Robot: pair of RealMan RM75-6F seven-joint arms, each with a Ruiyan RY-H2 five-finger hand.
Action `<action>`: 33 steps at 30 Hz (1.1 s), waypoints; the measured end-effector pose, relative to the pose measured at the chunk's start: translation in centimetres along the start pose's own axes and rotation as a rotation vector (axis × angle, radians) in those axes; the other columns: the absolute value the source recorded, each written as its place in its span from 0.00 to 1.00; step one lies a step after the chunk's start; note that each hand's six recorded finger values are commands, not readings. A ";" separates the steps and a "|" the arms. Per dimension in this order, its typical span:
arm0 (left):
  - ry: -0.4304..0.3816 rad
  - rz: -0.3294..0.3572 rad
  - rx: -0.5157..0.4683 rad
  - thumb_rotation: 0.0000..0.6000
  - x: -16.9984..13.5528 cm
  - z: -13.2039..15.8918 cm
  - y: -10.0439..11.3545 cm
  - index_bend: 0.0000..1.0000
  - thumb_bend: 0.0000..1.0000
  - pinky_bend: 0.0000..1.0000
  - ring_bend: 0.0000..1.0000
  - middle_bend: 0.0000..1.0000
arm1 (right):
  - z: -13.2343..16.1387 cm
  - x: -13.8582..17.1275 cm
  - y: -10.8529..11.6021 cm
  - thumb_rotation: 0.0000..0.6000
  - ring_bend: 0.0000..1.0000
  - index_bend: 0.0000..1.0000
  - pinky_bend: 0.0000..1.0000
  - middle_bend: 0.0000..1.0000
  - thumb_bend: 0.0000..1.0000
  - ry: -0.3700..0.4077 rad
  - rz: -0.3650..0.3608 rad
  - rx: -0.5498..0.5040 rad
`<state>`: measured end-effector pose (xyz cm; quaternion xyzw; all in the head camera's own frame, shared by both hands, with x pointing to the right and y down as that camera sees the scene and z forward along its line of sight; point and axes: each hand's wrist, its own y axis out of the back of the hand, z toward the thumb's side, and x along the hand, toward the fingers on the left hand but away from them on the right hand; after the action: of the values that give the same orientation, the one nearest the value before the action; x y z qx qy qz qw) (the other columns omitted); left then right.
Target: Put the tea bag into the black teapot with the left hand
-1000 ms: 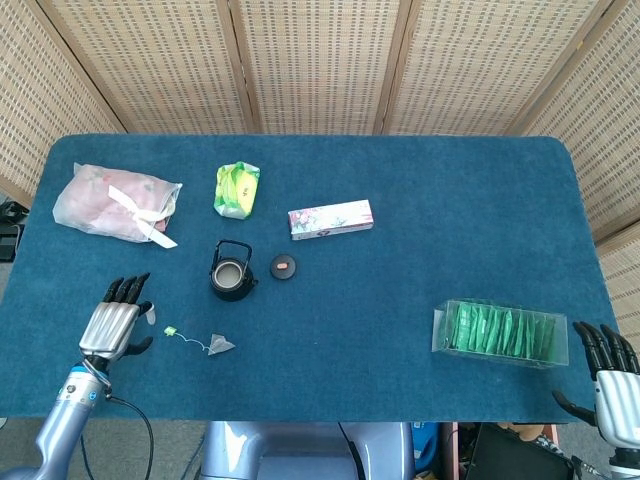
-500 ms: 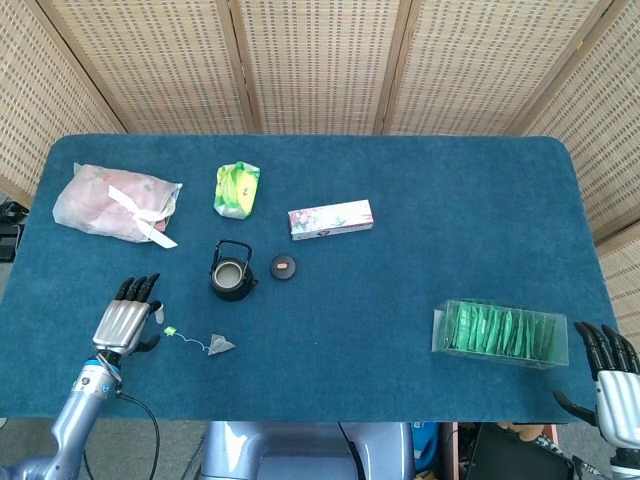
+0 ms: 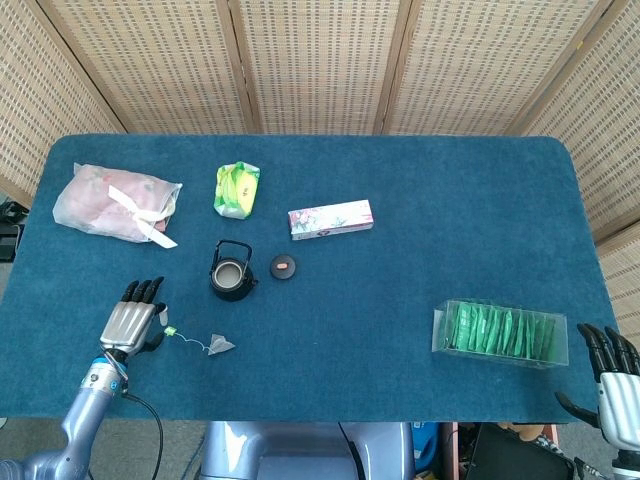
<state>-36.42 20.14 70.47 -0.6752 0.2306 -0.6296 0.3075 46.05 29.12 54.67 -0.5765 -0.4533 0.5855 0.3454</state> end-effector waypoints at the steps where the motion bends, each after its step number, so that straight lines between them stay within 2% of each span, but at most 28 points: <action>1: -0.001 -0.002 0.000 1.00 0.0 0.1 -0.1 0.53 0.37 0.00 0.00 0.00 | 0.0 0.0 0.0 1.00 0.08 0.12 0.16 0.20 0.01 -0.001 0.000 0.001; 33: -0.004 -0.036 0.003 1.00 0.8 1.0 -0.9 0.53 0.37 0.00 0.00 0.00 | -0.5 0.2 -0.1 1.00 0.08 0.12 0.16 0.20 0.01 -0.016 0.004 -0.002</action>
<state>-35.42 20.32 71.69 -0.6801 0.2168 -0.6340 0.2974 46.48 29.40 54.70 -0.5732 -0.4556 0.5902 0.3399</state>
